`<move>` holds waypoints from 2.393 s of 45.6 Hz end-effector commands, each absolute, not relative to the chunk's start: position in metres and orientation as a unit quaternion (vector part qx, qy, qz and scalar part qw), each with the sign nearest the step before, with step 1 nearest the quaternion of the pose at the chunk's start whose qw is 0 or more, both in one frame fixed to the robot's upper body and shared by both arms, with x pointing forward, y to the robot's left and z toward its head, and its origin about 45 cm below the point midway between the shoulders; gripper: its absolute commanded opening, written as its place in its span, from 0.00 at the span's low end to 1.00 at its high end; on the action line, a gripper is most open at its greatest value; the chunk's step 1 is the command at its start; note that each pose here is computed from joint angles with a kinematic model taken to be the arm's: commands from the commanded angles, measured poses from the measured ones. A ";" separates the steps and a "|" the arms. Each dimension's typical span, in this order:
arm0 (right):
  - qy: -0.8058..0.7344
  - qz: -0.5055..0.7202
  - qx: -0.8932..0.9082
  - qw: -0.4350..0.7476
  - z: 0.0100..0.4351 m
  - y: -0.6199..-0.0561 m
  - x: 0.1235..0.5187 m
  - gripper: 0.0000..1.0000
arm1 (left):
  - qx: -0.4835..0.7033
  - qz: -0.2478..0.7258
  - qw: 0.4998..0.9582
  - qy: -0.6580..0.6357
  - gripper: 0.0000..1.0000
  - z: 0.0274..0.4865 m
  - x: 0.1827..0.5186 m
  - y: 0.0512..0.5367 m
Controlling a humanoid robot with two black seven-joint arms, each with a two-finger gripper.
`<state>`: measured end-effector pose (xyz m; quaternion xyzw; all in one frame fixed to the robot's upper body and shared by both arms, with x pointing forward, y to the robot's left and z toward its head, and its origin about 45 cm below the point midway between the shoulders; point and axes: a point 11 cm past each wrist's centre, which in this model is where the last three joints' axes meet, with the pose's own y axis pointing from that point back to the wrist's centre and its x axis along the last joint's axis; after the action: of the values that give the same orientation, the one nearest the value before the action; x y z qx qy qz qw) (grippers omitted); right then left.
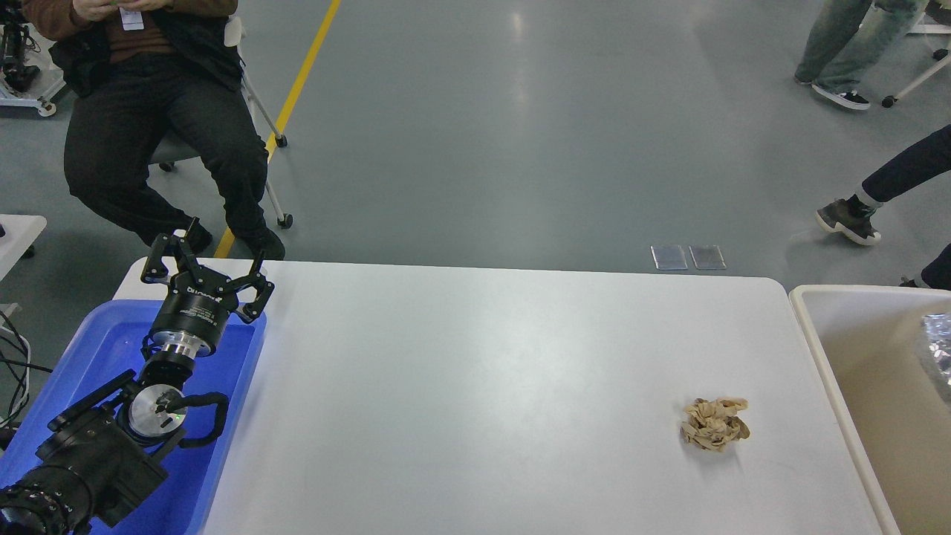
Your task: Tidy desktop
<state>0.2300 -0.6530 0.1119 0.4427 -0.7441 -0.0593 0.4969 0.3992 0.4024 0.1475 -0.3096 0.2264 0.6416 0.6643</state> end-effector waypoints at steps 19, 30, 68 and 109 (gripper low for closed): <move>-0.749 -0.071 0.450 0.482 0.090 -0.625 0.246 1.00 | -0.309 0.642 0.664 0.226 1.00 0.147 0.399 0.402; -0.760 -0.056 0.451 0.465 0.105 -0.625 0.264 1.00 | -0.309 0.642 0.664 0.226 1.00 0.147 0.399 0.402; -0.707 -0.292 0.623 -0.160 0.211 -0.441 0.473 1.00 | -0.309 0.642 0.664 0.226 1.00 0.147 0.399 0.402; -0.458 -0.464 0.707 -0.274 0.173 -0.186 0.459 1.00 | -0.309 0.642 0.664 0.226 1.00 0.147 0.399 0.402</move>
<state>0.4799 -0.2233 0.1756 0.7029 -0.5159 -0.4288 -0.2366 0.3992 0.4025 0.1475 -0.3094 0.2263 0.6419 0.6641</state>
